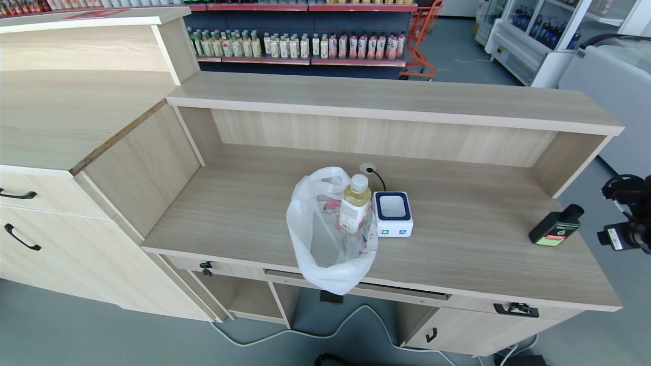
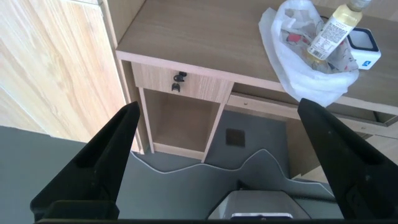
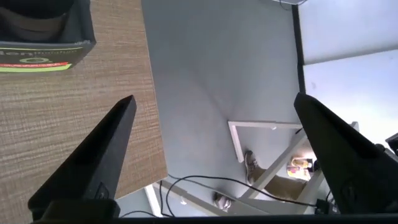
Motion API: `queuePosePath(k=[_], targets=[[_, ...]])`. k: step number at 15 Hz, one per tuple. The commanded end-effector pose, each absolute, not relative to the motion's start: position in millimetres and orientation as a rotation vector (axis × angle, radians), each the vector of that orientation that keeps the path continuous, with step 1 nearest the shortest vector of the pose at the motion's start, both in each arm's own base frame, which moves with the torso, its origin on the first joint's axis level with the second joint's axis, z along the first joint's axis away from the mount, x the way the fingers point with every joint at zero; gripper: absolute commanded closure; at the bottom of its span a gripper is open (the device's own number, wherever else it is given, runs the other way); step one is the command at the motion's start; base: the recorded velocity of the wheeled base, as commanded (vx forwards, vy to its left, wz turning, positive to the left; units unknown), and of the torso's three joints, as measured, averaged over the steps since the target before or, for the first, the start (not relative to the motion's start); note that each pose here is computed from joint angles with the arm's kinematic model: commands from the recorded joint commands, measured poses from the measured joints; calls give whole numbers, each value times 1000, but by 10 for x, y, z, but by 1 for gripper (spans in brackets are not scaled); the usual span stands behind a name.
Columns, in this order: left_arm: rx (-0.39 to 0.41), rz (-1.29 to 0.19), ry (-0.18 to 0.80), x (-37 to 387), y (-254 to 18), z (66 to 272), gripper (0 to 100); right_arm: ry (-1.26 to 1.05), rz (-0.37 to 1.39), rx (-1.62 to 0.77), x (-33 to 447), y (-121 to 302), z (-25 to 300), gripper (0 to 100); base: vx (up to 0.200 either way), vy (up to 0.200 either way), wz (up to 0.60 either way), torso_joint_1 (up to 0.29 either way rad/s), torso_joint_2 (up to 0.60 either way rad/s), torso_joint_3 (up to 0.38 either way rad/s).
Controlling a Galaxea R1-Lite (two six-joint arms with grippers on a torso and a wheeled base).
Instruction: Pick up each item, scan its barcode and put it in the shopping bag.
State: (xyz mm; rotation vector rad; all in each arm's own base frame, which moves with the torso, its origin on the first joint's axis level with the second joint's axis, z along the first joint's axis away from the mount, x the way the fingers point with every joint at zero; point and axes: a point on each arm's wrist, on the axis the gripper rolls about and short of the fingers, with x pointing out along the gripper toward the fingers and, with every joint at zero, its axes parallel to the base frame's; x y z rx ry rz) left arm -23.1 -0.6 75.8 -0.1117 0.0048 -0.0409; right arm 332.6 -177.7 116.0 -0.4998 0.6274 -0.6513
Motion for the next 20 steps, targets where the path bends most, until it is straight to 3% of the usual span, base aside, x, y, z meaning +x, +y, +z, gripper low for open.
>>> queuePosePath(k=[1, 20], targets=[[-112, -41, 5, -231, -7, 757, 0, 639, -637, -500, 3371, -1766, 1069, 0, 0, 0, 0, 0, 0, 0], [-112, -41, 5, -231, -7, 757, 0, 511, -439, -499, 3672, -1607, 808, 0, 0, 0, 0, 0, 0, 0]])
